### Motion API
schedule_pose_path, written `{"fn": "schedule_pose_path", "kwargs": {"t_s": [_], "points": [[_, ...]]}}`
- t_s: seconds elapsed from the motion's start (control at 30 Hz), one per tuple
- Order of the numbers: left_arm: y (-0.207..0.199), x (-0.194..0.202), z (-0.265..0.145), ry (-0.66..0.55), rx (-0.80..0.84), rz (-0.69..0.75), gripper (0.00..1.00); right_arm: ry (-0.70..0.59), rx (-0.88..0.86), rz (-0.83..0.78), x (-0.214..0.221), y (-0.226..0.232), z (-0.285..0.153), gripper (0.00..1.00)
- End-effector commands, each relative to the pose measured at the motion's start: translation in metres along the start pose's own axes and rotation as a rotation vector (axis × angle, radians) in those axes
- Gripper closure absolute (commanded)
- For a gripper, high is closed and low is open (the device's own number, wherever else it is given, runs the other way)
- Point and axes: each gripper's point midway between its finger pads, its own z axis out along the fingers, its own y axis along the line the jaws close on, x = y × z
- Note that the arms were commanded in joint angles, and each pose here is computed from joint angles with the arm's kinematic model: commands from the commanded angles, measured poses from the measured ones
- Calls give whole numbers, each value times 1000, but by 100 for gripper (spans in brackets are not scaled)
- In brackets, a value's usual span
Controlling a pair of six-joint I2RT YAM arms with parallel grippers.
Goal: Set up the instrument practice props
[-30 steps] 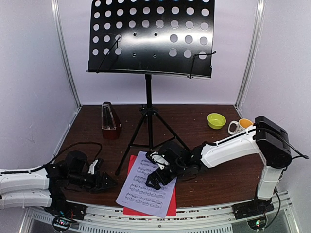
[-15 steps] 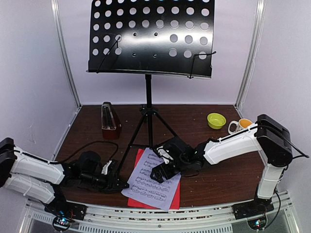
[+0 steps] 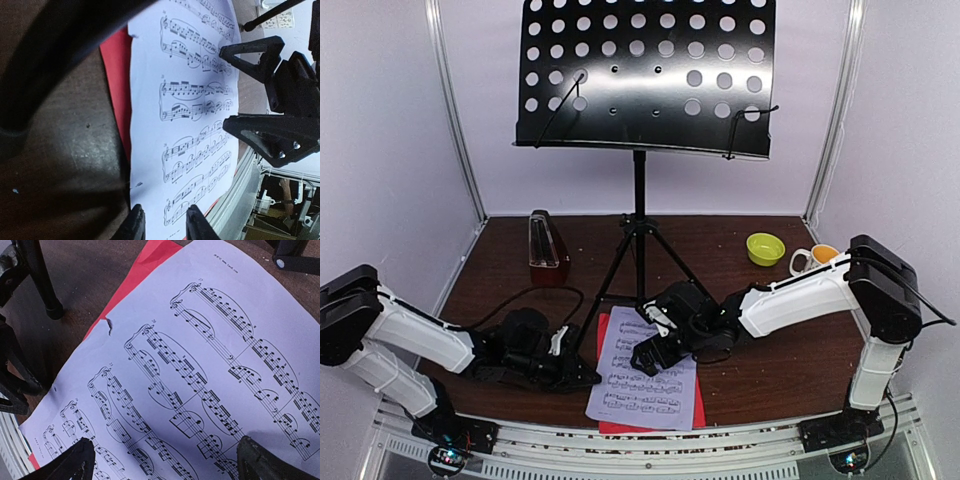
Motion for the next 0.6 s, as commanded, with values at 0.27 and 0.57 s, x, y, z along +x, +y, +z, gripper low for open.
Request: {"fn": "schedule_pose_path", "kwargs": {"t_s": [0.27, 0.57], "points": [[3, -15, -21, -125, -60, -11, 71, 160, 64, 39, 44, -23, -1, 0], [7, 25, -41, -91, -67, -61, 52, 58, 8, 11, 6, -1, -35, 2]]}}
